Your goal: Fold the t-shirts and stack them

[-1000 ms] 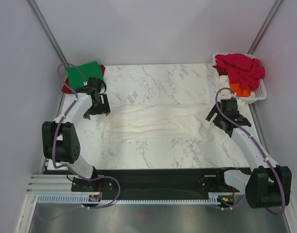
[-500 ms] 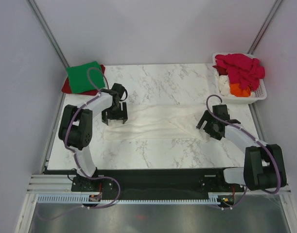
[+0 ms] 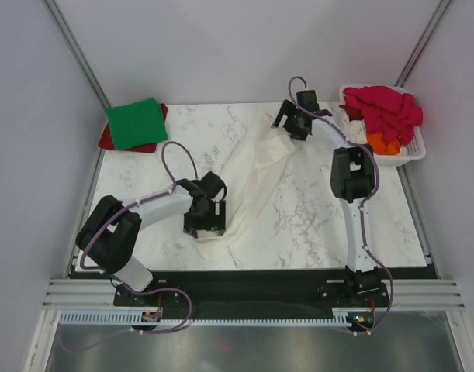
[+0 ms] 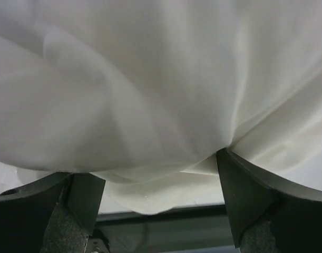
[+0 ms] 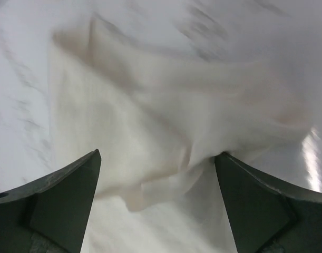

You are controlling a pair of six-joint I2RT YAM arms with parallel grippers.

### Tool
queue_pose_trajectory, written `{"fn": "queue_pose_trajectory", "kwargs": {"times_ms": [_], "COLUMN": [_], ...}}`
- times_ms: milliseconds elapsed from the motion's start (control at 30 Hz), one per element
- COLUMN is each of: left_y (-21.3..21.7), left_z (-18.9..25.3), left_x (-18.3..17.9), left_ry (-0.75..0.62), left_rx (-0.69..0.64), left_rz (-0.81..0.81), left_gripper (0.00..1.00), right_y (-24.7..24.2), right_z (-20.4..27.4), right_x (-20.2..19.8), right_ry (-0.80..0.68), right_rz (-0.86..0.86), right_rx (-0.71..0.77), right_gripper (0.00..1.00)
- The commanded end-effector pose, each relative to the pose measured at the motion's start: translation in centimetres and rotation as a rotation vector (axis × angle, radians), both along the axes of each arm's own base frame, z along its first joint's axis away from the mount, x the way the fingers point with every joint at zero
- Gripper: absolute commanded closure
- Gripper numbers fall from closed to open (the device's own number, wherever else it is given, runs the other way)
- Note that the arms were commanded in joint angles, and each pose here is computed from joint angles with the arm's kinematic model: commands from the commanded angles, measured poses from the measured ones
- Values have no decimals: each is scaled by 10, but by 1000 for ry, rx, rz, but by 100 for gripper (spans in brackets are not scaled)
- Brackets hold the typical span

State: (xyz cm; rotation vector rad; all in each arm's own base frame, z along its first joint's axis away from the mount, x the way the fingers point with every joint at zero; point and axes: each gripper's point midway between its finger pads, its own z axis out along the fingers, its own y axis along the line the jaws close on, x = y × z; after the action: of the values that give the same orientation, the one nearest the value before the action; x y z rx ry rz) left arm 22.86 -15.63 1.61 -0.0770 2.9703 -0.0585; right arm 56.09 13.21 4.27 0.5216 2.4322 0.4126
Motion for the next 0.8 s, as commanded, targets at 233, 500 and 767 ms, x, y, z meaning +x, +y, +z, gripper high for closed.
{"fn": "queue_pose_trajectory", "kwargs": {"times_ms": [233,500,767], "left_y": [-138,-179,-129], "left_z": [67,154,210], "left_x": [-145,-143,-98], "left_ry": [172,97,-188], "left_rx": [-375,-587,-380], "left_rz": [-169,-262,-313], "left_gripper": [6,0,0], "right_y": [166,138,146], "right_z": [23,129,175], "right_x": [83,93,13], "right_ry": [-310,-528,-489], "right_rz": [333,334,424], "right_rx": [382,266,284], "right_gripper": [2,2,2]}}
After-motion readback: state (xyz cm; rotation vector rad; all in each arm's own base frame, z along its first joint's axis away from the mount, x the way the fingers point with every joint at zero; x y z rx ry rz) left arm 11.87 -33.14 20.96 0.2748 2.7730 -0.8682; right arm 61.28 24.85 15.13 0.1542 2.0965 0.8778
